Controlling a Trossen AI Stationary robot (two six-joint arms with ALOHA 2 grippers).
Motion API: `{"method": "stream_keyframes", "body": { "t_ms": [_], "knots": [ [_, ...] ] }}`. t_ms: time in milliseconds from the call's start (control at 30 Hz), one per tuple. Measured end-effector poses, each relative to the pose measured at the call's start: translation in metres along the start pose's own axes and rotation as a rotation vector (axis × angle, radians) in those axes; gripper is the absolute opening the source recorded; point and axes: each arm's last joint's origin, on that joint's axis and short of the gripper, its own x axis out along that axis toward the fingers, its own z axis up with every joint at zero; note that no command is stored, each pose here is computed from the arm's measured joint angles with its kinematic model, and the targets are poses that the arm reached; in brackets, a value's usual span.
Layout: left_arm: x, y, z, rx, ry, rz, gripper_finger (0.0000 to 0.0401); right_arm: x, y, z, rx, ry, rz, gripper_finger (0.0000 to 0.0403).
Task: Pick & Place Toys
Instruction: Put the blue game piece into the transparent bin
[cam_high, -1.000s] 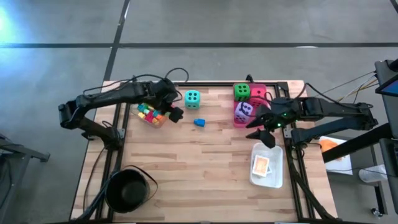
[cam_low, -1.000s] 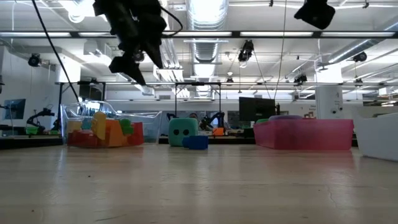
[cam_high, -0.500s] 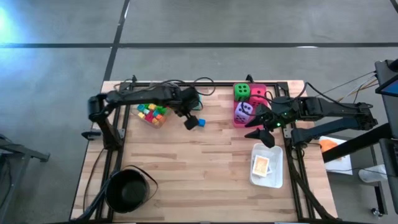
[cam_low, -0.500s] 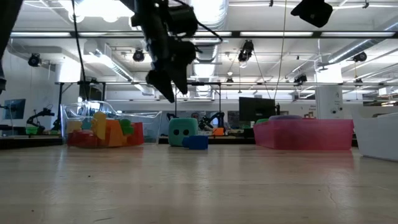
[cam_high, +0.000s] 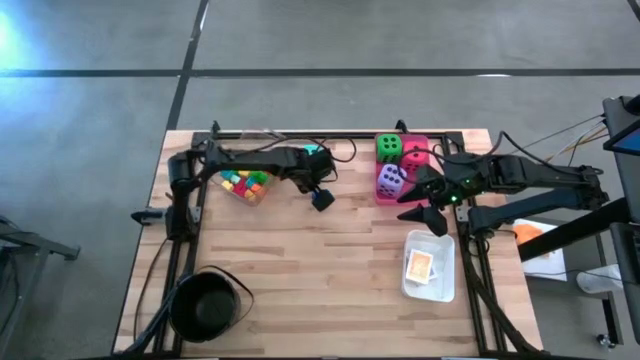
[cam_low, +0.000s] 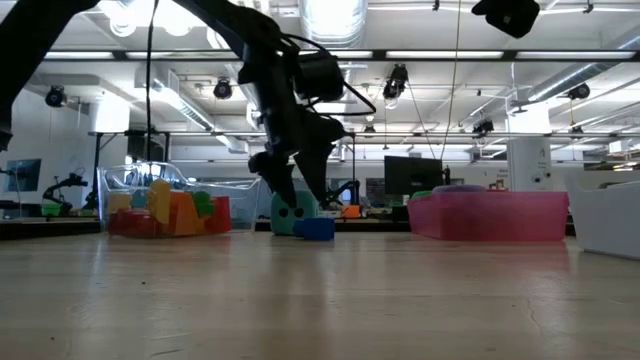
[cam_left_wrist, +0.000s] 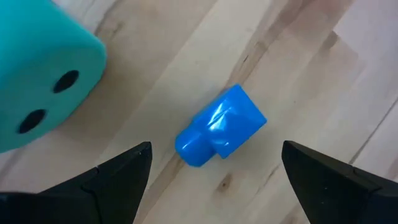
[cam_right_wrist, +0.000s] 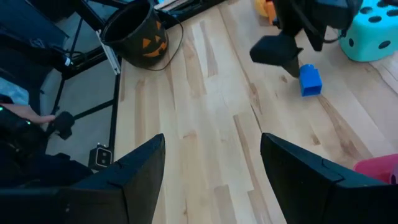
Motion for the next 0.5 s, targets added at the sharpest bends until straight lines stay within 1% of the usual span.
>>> {"method": "stream_keyframes", "body": {
  "t_ms": [67,167,300,400,500],
  "knots": [
    [0.0039,-0.0017,-0.0005,-0.031,0.004,0.0,0.036,-0.0013,0.0001,-0.0001,-0.001,-0.004,0.002,0.0256],
    [0.0075,-0.0046,-0.0015,-0.109,0.007,-0.001,0.036,-0.0022,0.0002,-0.0002,-0.002,-0.007,0.003,0.0256],
    [0.0086,-0.0062,-0.0002,-0.122,-0.03,0.038,0.036,-0.0021,0.0001,-0.0003,-0.002,-0.006,0.003,0.0256],
    [0.0084,-0.0068,0.003,-0.144,-0.067,0.037,0.036,-0.0022,0.0002,-0.0002,-0.002,-0.007,0.003,0.0256],
    [0.0085,-0.0068,0.003,-0.24,-0.068,0.034,0.036,-0.0022,0.0002,-0.0001,-0.002,-0.008,0.003,0.0256]
  ]
}}
